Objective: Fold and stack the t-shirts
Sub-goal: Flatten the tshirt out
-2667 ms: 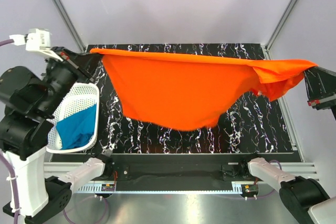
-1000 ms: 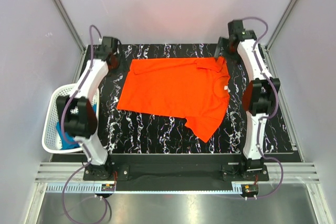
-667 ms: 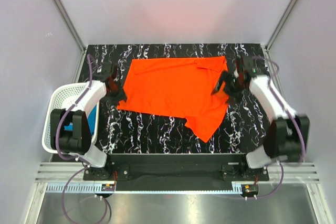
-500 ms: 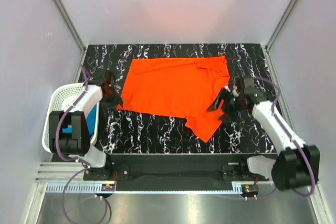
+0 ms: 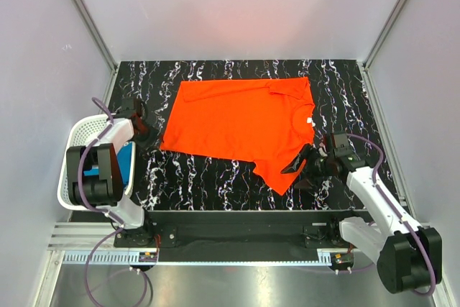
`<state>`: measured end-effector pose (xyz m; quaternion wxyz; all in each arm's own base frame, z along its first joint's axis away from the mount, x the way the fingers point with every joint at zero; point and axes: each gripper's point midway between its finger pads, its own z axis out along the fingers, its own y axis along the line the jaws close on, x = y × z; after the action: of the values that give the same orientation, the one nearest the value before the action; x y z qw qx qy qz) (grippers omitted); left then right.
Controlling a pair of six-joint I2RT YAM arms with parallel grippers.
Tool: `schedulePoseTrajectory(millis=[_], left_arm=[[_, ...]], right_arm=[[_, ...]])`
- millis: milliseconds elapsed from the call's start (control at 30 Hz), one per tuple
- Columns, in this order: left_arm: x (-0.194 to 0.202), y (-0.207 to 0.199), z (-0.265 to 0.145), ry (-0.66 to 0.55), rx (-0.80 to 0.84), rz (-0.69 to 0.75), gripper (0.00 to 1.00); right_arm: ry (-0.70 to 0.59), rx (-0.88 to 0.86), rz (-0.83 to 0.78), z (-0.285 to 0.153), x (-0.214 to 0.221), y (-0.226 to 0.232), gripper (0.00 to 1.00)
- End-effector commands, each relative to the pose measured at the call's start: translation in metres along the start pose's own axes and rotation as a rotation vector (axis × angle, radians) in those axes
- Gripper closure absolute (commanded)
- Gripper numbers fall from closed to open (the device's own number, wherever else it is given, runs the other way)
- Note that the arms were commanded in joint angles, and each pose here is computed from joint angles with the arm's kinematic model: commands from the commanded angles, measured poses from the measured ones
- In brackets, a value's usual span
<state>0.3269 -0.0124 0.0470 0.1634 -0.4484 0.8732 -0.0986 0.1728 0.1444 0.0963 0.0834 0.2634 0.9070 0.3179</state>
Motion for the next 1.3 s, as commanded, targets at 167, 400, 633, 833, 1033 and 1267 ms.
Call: schedulePoseTrajectory(millis=[167,400,633,833,1033,1267], left_arm=[[0.005,0.008,0.015,0.01,-0.027,-0.045,0.6],[0.008,0.02,0.029,0.027,-0.083,-0.048,0.58],[0.011,0.029,0.033,0.031,-0.118,-0.038,0.56],[-0.016,0.018,-0.002,-0.165,-0.105,0.127,0.56],[-0.034,0.007,-0.047,-0.329,-0.066,0.196,0.52],[-0.004,-0.002,-0.037,-0.291,-0.062,0.288,0.59]], right_arm=[[-0.006,-0.014,0.033,0.012,-0.009,0.004,0.23],[-0.001,-0.003,0.038,0.016,-0.012,0.005,0.23],[0.004,0.017,0.046,0.02,-0.015,0.002,0.23],[0.008,0.005,0.034,0.022,-0.017,0.006,0.23],[0.01,0.0,0.021,0.021,-0.015,0.006,0.22],[0.006,-0.028,0.01,0.016,-0.012,0.009,0.2]])
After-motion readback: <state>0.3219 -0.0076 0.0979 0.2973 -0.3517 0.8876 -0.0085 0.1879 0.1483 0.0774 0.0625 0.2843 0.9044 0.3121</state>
